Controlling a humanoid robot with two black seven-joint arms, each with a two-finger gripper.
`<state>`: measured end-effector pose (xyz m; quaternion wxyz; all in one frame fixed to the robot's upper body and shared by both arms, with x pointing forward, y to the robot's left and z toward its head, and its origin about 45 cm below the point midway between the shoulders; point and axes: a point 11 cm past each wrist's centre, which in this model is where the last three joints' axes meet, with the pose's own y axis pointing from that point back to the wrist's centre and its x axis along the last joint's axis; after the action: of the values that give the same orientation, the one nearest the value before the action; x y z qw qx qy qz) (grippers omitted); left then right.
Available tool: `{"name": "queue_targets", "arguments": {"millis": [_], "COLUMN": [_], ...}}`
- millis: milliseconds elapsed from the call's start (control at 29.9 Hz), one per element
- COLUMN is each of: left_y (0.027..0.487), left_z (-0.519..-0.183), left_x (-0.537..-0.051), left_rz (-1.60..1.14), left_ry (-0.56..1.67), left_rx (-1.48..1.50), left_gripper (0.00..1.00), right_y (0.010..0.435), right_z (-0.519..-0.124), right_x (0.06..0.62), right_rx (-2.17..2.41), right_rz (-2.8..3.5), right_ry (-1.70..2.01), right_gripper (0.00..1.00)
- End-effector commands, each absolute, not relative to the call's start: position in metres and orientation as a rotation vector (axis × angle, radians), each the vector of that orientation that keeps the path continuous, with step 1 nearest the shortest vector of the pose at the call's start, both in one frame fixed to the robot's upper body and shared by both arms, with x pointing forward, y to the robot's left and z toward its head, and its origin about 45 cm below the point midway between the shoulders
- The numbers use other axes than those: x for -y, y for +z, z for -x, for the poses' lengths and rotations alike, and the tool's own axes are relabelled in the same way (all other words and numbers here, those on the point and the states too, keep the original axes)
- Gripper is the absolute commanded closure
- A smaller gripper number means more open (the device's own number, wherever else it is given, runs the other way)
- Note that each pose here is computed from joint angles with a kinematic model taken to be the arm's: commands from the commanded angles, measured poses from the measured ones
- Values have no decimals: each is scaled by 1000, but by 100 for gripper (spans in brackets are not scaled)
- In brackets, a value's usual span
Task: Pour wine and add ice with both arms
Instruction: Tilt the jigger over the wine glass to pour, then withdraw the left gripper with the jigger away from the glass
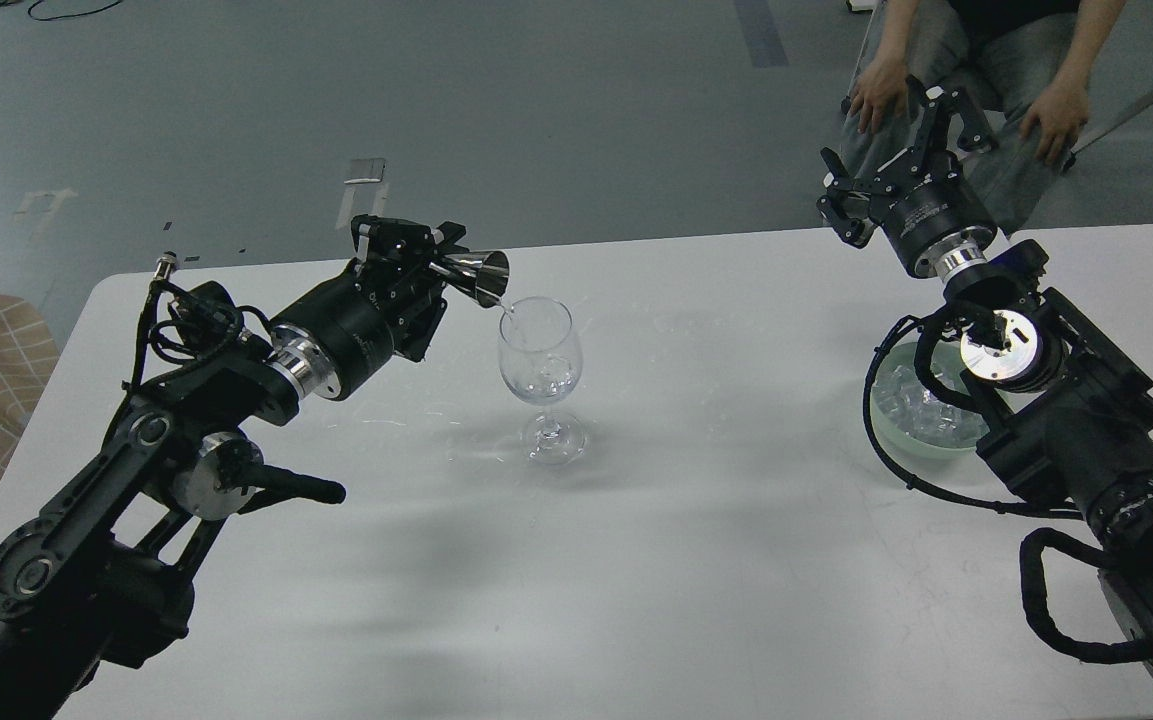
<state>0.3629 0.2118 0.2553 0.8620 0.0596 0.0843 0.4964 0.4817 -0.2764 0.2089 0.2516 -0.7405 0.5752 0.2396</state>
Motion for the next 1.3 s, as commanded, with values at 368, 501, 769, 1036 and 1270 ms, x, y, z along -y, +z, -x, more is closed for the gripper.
{"name": "queue_targets", "arguments": {"millis": [368, 501, 769, 1036, 1270], "left_y": [270, 273, 275, 282, 304], "left_z": [-368, -368, -367, -368, -374], "left_x": [-209, -208, -206, -214, -237], "left_rz": [-222, -231, -271, -100, 129], "left_ry": [1051, 1050, 1047, 1041, 1050], "left_rx": [8, 29, 61, -217, -471], "left_gripper": [100, 100, 100, 100, 100], "right_y": [208, 208, 205, 205, 204], "right_z": [-482, -482, -480, -480, -480], "right_x": [276, 276, 277, 277, 278], "right_rx": [-1565, -1565, -1571, -1572, -1574], "right_rz": [2015, 2015, 2013, 2013, 2014], "right_ry": [653, 653, 660, 660, 661], "right_gripper": [0, 0, 0, 0, 0]}}
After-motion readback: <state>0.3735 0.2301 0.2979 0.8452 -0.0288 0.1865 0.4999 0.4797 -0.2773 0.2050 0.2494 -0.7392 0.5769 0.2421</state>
